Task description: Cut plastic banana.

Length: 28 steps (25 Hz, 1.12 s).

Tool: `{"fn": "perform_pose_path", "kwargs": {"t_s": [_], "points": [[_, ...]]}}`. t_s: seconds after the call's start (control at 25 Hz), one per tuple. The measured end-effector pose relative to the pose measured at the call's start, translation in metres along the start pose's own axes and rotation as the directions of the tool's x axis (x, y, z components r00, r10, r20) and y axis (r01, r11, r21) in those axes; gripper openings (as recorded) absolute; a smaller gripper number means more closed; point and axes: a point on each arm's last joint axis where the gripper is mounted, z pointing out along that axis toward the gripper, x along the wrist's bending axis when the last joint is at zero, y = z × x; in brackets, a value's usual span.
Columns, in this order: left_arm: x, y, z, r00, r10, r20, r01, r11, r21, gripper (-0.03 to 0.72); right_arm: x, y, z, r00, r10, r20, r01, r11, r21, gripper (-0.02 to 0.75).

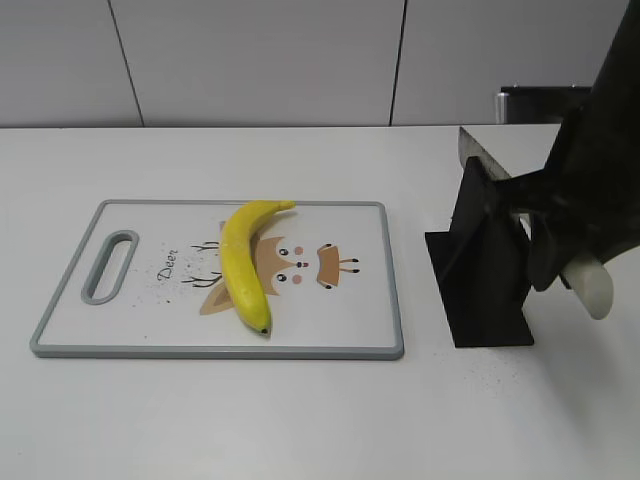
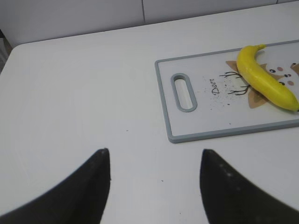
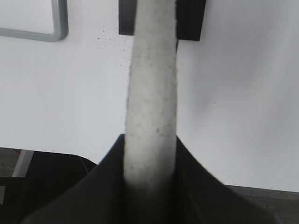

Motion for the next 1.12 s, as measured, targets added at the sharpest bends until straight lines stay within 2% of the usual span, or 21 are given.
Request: {"fn": "perform_pose_path", "kwargs": {"t_s": [0.44,0.72,0.84,0.96,1.12], "points": [[0.0,0.0,0.0,1.0,0.0,0.0,0.0,1.0,0.0,0.578,0.01,0.007,-0.068,0.995,-0.051,-0.08,0.032,0.974,-0.224,0.183],[0.0,0.0,0.0,1.0,0.002,-0.003,-0.002,1.0,0.001,0.578,0.016,0.013,-0.096,0.962,-0.268,-0.049,0.238,0.914,-0.33,0.183],[0.002,0.004,-0.005,1.0,0.013,-0.024,-0.013,1.0,-0.015,0.577,0.018,0.013,-0.097,0.909,-0.417,-0.016,0.387,0.857,-0.34,0.183],[0.004,0.013,-0.009,0.999,0.014,-0.029,-0.015,0.999,-0.033,0.577,0.02,0.015,-0.098,0.808,-0.587,0.043,0.559,0.742,-0.37,0.183],[0.007,0.03,0.001,0.999,0.018,-0.026,-0.019,1.0,-0.01,0.577,0.023,0.019,-0.096,0.721,-0.687,0.089,0.662,0.645,-0.382,0.183]]}}
